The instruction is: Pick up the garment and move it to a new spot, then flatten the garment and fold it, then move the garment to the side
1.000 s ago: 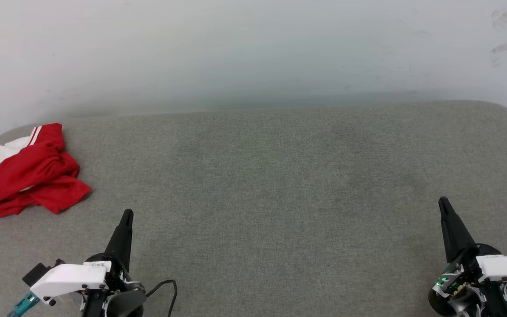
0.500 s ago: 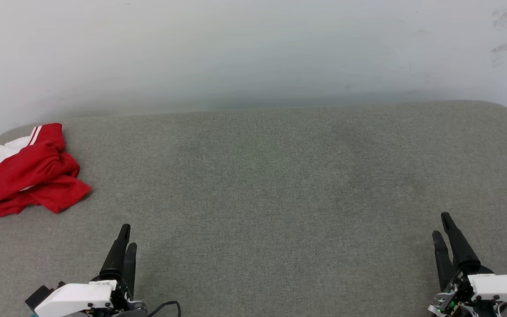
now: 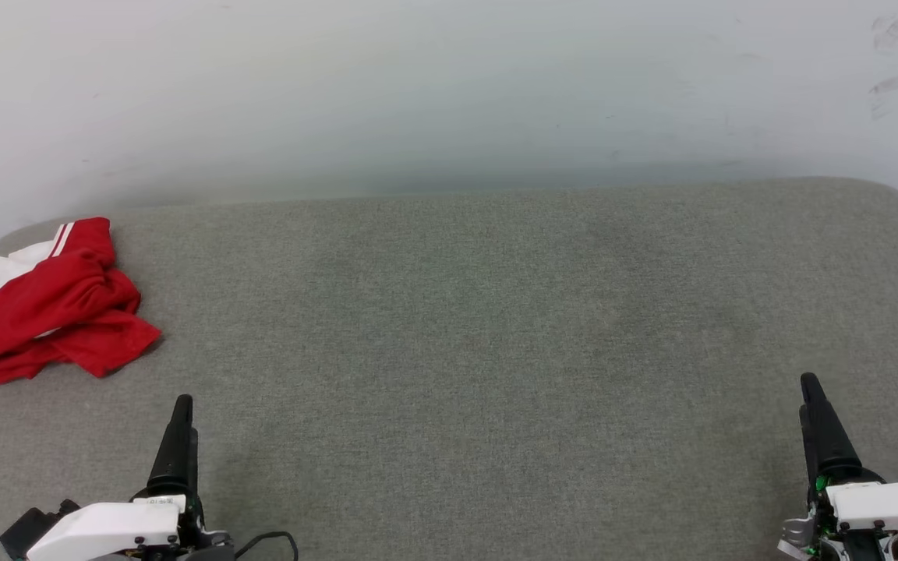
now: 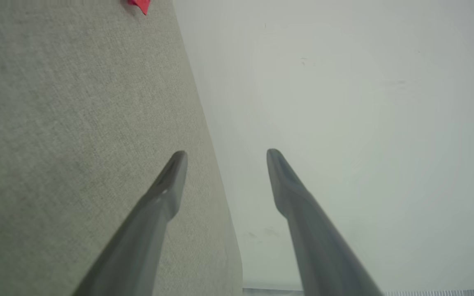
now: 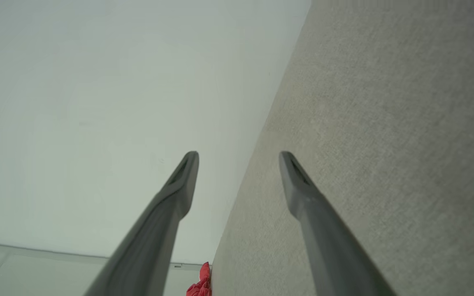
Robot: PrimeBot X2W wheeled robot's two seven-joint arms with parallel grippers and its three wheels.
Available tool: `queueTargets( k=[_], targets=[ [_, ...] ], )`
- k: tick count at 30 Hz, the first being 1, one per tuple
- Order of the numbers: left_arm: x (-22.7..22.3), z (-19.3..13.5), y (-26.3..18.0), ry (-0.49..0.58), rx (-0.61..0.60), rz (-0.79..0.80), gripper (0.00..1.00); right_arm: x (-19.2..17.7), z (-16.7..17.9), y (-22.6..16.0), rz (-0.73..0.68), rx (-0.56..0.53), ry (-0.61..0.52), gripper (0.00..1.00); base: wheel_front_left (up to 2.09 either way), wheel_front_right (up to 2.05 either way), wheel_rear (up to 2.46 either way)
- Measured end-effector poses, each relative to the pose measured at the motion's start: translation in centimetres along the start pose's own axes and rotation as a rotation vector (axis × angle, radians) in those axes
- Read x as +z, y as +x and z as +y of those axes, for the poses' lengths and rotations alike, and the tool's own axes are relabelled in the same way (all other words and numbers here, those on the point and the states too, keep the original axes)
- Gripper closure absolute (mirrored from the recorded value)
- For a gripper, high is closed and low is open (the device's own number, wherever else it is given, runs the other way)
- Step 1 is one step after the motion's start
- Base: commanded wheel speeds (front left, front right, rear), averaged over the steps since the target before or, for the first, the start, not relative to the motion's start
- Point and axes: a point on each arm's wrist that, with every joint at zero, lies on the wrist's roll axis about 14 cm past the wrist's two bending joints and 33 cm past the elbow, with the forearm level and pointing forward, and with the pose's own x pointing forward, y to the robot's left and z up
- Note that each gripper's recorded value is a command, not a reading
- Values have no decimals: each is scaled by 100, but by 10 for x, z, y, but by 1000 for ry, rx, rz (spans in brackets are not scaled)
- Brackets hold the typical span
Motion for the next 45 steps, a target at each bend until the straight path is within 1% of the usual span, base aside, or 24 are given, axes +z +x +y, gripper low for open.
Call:
queueTargets(
  k=[5,12,18,22,25,29,35,39,45],
  targets=[
    [8,-7,-1,70,-21,-31,0,5,13,2,-19,40,-128,0,0,0,0],
    [23,-30,-1,236,-90,-86,0,3,41,4,-34,126,-363,0,0,0,0],
    [15,-45,-2,348,-141,-80,0,4,61,4,-61,189,-532,0,0,0,0],
    [13,-59,-3,458,-182,-91,0,1,73,3,-74,231,-639,0,0,0,0],
    [4,-70,-4,554,-212,-83,0,-1,79,2,-83,251,-705,0,0,0,0],
    [-12,-82,-6,658,-254,-67,0,-5,85,1,-89,277,-796,0,0,0,0],
    [-33,-89,-11,824,-285,-49,0,-8,89,0,-102,297,-904,0,0,0,0],
    [-43,-92,-13,913,-300,-44,0,-10,89,-2,-106,303,-972,0,0,0,0],
    [-54,-88,-15,1047,-298,-31,0,-11,84,-4,-109,298,-1067,0,0,0,0]
  ],
)
